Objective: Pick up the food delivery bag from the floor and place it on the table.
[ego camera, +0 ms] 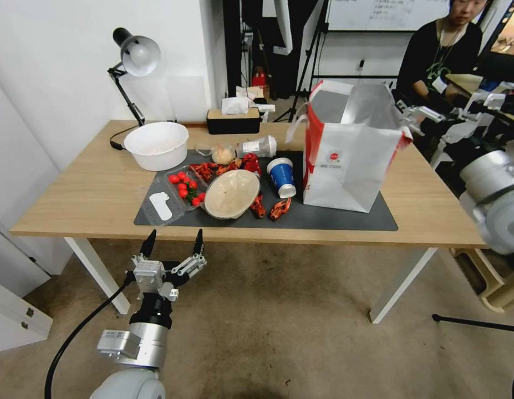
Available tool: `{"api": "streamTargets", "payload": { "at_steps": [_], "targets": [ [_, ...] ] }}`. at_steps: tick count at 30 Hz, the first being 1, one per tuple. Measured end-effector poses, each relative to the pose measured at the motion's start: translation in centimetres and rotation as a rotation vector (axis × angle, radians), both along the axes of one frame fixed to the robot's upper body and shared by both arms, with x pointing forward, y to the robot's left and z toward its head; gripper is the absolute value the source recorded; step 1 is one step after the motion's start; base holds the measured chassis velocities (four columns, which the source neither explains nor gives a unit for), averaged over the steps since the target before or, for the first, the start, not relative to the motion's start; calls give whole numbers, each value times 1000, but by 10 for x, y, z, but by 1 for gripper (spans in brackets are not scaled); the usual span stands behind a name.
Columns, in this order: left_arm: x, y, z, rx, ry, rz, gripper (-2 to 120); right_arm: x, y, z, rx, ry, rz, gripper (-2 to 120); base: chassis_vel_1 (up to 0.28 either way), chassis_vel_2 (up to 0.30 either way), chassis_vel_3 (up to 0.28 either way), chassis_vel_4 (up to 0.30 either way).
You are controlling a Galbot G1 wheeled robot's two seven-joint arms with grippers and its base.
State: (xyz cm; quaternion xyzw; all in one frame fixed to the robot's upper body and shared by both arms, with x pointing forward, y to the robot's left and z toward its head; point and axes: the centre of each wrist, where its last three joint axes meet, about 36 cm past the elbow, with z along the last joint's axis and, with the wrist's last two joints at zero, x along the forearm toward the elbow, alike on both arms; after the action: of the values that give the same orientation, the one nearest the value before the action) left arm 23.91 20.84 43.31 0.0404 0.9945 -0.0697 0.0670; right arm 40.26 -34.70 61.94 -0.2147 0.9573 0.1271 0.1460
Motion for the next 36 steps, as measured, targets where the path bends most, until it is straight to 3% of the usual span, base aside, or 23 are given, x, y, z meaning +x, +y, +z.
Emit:
{"api": "streamTargets", "payload": {
  "at_steps": [9, 15, 24, 36],
  "targets": [
    [0, 1, 0, 2, -4, 5, 100, -36, 8, -50, -74, -84, 122, 100, 0, 0, 0, 0],
    [-1, 2, -1, 3, -1, 10, 100, -52, 12, -79, -182, -102, 110, 100, 0, 0, 0, 0],
    [-2, 5, -2, 9, -6, 31, 100, -80, 32, -116, -307, -53, -91, 100, 0, 0, 0, 0],
    [0, 5, -10, 6, 3, 29, 100, -124, 53, -168, -317, 62, -303, 100, 0, 0, 0, 0]
  ]
}}
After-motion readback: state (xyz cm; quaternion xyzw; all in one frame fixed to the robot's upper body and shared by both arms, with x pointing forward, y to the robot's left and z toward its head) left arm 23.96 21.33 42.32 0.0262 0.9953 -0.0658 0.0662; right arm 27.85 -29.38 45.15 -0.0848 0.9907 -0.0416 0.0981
